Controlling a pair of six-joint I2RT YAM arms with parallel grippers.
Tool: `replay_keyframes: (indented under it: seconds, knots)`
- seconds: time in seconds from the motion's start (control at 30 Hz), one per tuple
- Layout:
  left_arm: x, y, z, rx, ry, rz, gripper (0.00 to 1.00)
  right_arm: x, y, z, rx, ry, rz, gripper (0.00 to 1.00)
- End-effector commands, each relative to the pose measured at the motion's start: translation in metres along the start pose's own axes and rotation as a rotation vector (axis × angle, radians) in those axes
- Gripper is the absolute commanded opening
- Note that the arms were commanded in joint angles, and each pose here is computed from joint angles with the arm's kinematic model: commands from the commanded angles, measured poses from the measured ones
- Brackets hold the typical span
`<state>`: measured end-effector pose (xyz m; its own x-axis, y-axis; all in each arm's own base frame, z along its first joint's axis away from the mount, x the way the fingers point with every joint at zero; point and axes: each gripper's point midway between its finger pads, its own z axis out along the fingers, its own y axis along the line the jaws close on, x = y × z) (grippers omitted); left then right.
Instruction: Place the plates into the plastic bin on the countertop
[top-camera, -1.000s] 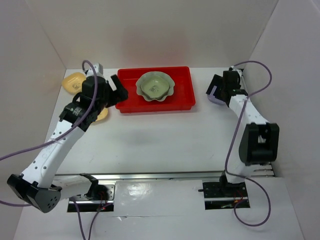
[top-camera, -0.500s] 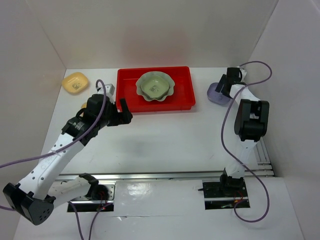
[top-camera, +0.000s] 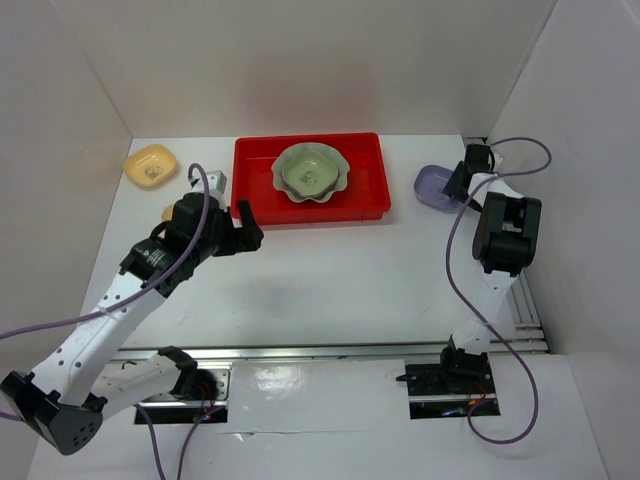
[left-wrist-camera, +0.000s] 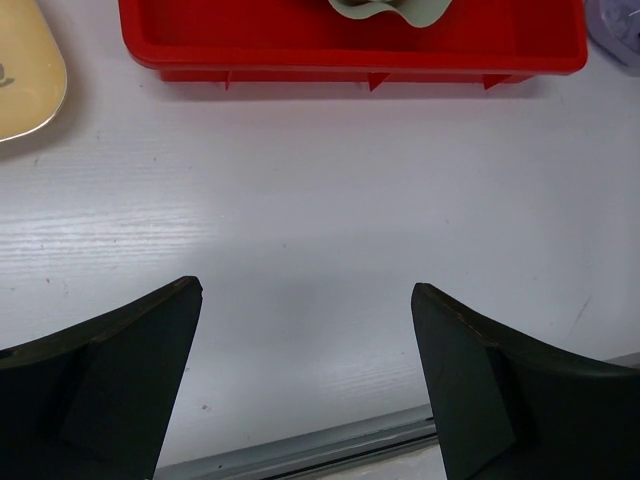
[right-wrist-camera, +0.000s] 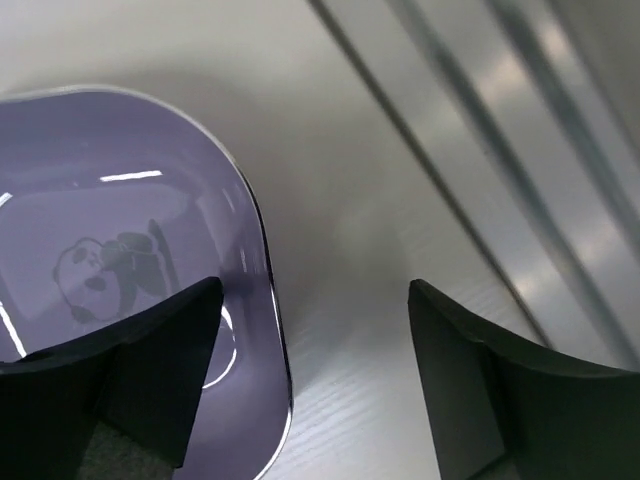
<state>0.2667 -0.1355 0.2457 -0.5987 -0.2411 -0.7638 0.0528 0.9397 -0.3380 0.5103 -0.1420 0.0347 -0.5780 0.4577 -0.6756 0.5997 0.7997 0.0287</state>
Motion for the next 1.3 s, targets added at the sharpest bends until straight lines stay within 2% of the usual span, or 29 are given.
replay_keyframes:
  seconds: [0.0, 0.1, 0.17, 0.23, 0.3, 0.37, 0.53, 0.73, 1.07, 1.17, 1.23, 1.27]
  knots:
    - [-0.01, 0.004, 0.002, -0.045, -0.003, 0.012, 0.99, -0.006, 0.013, 0.004, -0.047, -0.033, 0.002, 0.8]
    - [-0.009, 0.006, 0.001, -0.057, 0.0, 0.013, 0.99, 0.002, 0.012, 0.011, -0.039, -0.011, -0.005, 0.72]
    - [-0.01, 0.008, 0.001, -0.065, -0.005, 0.014, 0.99, 0.004, 0.011, 0.01, -0.036, -0.001, 0.005, 0.6]
    - [-0.011, 0.01, 0.002, -0.076, -0.011, 0.014, 0.99, 0.004, 0.012, 0.01, -0.036, -0.001, 0.016, 0.44]
    - [-0.011, 0.01, 0.002, -0.076, -0.011, 0.014, 0.99, -0.001, 0.007, 0.006, -0.008, -0.003, 0.023, 0.43]
    - [-0.01, 0.008, 0.001, -0.067, -0.005, 0.014, 0.99, -0.004, 0.01, -0.001, -0.004, -0.003, 0.015, 0.33]
    - [-0.01, 0.008, 0.001, -0.067, -0.005, 0.014, 0.99, -0.02, 0.011, -0.015, 0.002, -0.022, 0.063, 0.0]
    - [-0.012, 0.011, 0.002, -0.086, -0.017, 0.005, 0.99, -0.062, 0.067, -0.078, -0.083, -0.162, 0.054, 0.0]
    - [-0.009, 0.013, 0.003, -0.091, -0.01, 0.007, 0.99, -0.139, 0.111, -0.205, -0.141, -0.481, 0.17, 0.0]
    - [-0.009, 0.013, 0.003, -0.091, -0.01, 0.007, 0.99, -0.144, 0.123, -0.223, -0.145, -0.519, 0.14, 0.0]
    - [-0.009, 0.013, 0.003, -0.091, -0.01, 0.007, 0.99, -0.153, 0.135, -0.236, -0.198, -0.539, 0.124, 0.0]
    - [-0.009, 0.013, 0.003, -0.091, -0.01, 0.007, 0.99, -0.147, 0.154, -0.241, -0.278, -0.525, 0.065, 0.0]
